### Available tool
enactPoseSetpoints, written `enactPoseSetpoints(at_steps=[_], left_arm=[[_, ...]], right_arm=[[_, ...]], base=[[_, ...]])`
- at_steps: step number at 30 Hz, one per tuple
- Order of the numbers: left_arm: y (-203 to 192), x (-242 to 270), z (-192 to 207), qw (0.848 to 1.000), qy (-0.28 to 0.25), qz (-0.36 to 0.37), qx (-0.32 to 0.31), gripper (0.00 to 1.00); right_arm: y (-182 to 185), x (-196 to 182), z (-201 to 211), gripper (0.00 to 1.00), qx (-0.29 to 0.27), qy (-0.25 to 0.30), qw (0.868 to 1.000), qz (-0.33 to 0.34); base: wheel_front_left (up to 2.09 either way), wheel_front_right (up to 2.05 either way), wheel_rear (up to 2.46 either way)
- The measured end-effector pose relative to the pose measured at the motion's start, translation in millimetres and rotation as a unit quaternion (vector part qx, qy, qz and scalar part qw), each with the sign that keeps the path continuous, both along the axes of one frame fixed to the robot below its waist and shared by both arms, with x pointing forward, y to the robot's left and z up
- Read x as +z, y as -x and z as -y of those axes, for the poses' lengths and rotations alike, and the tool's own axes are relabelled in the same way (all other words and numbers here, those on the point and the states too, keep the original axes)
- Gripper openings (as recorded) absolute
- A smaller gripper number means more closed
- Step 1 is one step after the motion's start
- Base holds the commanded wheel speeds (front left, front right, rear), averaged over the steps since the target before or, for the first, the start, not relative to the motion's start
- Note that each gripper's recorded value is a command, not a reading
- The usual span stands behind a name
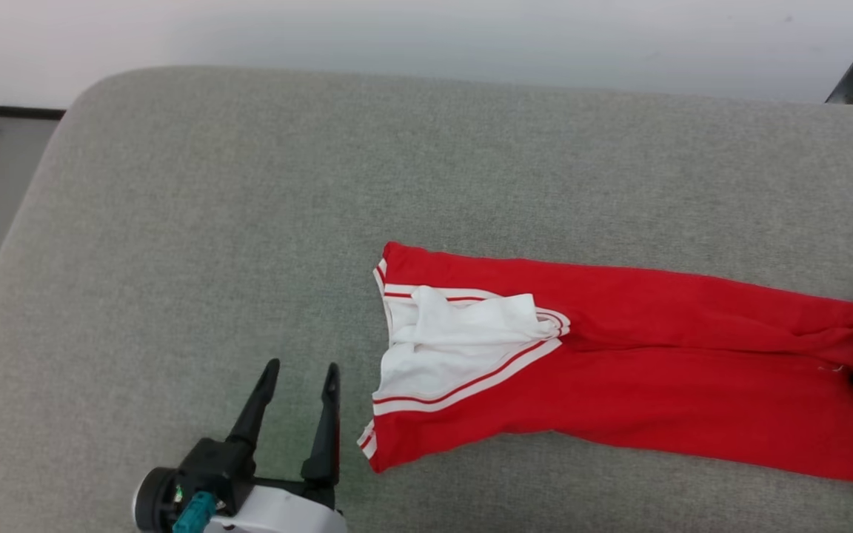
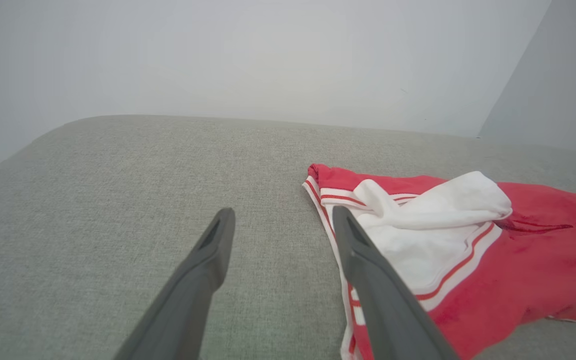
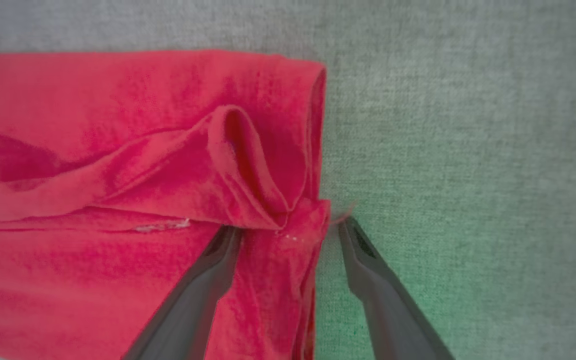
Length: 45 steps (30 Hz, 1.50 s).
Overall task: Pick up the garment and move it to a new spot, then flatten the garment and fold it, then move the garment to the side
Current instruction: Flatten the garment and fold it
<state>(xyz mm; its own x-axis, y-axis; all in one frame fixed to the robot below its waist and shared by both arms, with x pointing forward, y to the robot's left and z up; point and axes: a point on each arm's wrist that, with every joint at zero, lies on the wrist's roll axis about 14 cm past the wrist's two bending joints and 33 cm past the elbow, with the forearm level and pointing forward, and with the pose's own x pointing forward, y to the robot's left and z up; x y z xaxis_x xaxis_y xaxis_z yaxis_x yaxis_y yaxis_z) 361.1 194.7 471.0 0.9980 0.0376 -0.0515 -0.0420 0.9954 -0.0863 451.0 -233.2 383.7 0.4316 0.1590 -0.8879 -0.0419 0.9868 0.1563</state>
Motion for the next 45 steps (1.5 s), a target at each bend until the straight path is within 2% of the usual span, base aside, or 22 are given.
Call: enactPoseSetpoints(at_steps=[5, 6, 7, 8, 9, 11, 13, 20, 27, 30, 34, 38, 42, 45], left_arm=[[-1, -5, -3, 1.000, 0.007, -0.004, 0.008, 1.00], [-1, -5, -5, 1.000, 0.006, -0.005, 0.009, 1.00], [-1, -6, -6, 1.000, 0.006, -0.006, 0.010, 1.00], [-1, -7, -8, 1.000, 0.006, -0.007, 0.013, 1.00], [-1, -8, -10, 1.000, 0.005, -0.009, 0.015, 1.00], [0, -11, -13, 1.000, 0.005, -0.012, 0.018, 1.00], [0, -12, -15, 1.000, 0.005, -0.013, 0.019, 1.00], [-6, -14, -15, 1.000, 0.001, -0.013, 0.015, 1.00], [-12, -13, -8, 1.000, 0.000, -0.008, 0.004, 1.00], [-14, -13, -6, 1.000, 0.000, -0.008, -0.002, 1.00], [-16, -13, -4, 1.000, 0.000, -0.006, -0.006, 1.00], [-15, -14, -1, 1.000, 0.001, -0.007, -0.011, 1.00], [-12, -15, 2, 1.000, 0.006, -0.008, -0.017, 1.00], [-8, -14, 6, 1.000, 0.009, -0.008, -0.022, 1.00]], right_arm=[[-4, -12, -6, 1.00, 0.006, 0.004, 1.000, -0.017], [-5, -14, -7, 0.97, 0.008, 0.004, 1.000, -0.020], [-5, -15, -7, 0.75, 0.009, 0.005, 1.000, -0.023], [-5, -17, -8, 0.48, 0.011, 0.006, 1.000, -0.027], [-5, -18, -8, 0.40, 0.013, 0.008, 0.999, -0.030], [-6, -20, -8, 0.32, 0.016, 0.012, 0.999, -0.032], [-7, -21, -8, 0.00, 0.018, 0.013, 0.999, -0.033], [-13, -20, -9, 0.00, 0.013, 0.006, 1.000, -0.013], [-18, -10, 2, 0.00, -0.030, -0.020, 0.999, 0.030], [-23, 0, 18, 0.00, -0.056, -0.020, 0.996, 0.059], [-20, 16, 64, 0.00, -0.102, 0.008, 0.991, 0.085], [-18, 33, 91, 0.00, -0.126, 0.025, 0.985, 0.112], [-16, 45, 86, 0.00, -0.106, 0.033, 0.984, 0.140], [-21, 62, 57, 0.00, -0.061, 0.023, 0.983, 0.173]], base=[[0.00, 0.00, 0.00], [0.00, 0.00, 0.00], [0.00, 0.00, 0.00], [0.00, 0.00, 0.00], [0.00, 0.00, 0.00], [0.00, 0.00, 0.00], [0.00, 0.00, 0.00], [0.00, 0.00, 0.00], [0.00, 0.00, 0.00], [0.00, 0.00, 0.00], [0.00, 0.00, 0.00], [0.00, 0.00, 0.00], [0.00, 0.00, 0.00], [0.00, 0.00, 0.00]])
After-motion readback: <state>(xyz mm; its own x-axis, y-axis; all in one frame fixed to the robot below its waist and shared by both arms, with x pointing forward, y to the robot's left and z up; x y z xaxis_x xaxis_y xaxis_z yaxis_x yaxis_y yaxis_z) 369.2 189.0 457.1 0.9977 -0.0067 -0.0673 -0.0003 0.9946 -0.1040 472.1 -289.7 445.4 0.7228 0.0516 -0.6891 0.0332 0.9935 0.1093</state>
